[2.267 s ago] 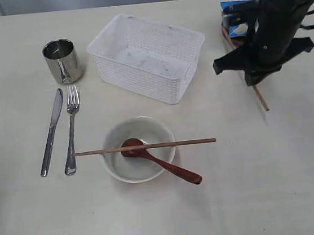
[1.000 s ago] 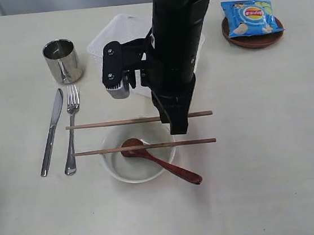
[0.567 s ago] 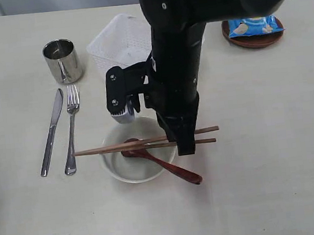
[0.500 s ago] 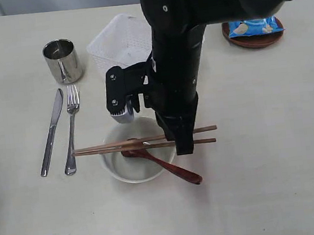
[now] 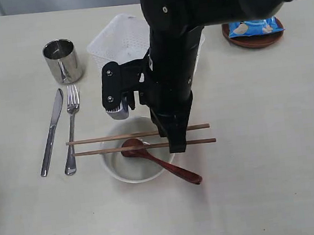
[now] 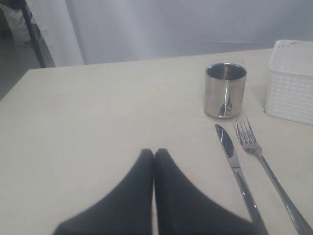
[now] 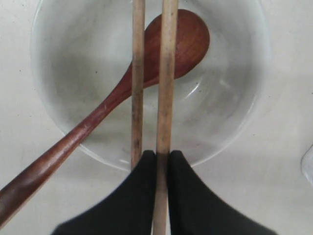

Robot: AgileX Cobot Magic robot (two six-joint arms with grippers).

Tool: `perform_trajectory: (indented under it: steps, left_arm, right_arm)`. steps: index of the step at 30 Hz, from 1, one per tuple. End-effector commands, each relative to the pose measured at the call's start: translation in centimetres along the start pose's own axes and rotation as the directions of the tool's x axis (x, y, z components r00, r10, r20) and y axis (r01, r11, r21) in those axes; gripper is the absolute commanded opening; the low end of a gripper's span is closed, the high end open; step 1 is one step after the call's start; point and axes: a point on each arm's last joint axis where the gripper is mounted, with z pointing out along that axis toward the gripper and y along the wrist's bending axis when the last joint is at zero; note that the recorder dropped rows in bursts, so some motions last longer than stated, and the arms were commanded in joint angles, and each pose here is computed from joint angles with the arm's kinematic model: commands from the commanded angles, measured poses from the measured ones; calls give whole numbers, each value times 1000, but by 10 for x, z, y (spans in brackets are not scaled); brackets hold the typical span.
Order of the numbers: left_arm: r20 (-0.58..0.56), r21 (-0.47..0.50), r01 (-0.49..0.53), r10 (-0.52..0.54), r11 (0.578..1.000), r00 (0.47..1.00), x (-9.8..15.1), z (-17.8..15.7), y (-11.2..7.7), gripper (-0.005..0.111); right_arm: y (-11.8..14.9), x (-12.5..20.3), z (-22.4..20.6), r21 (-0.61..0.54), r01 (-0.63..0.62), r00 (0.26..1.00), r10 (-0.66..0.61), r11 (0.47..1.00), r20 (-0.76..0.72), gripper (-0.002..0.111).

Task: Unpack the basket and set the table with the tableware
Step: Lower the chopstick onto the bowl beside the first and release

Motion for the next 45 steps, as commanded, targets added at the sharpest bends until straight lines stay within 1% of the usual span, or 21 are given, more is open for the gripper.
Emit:
perform_trajectory:
  steps: [1,40,45]
  left_arm:
    - [0,6,4,-4,1000,1000,1,0,0,0]
    - [0,6,4,-4,1000,1000,1,0,0,0]
    - [0,6,4,-4,1000,1000,1,0,0,0]
  right_arm:
    - [-1,0,4,-4,-47,999,46,999,-5,0]
    - [1,1,4,-33,-59,998,59,998,-9,0]
    - [-2,3,4,-8,-42,999,42,999,-29,0]
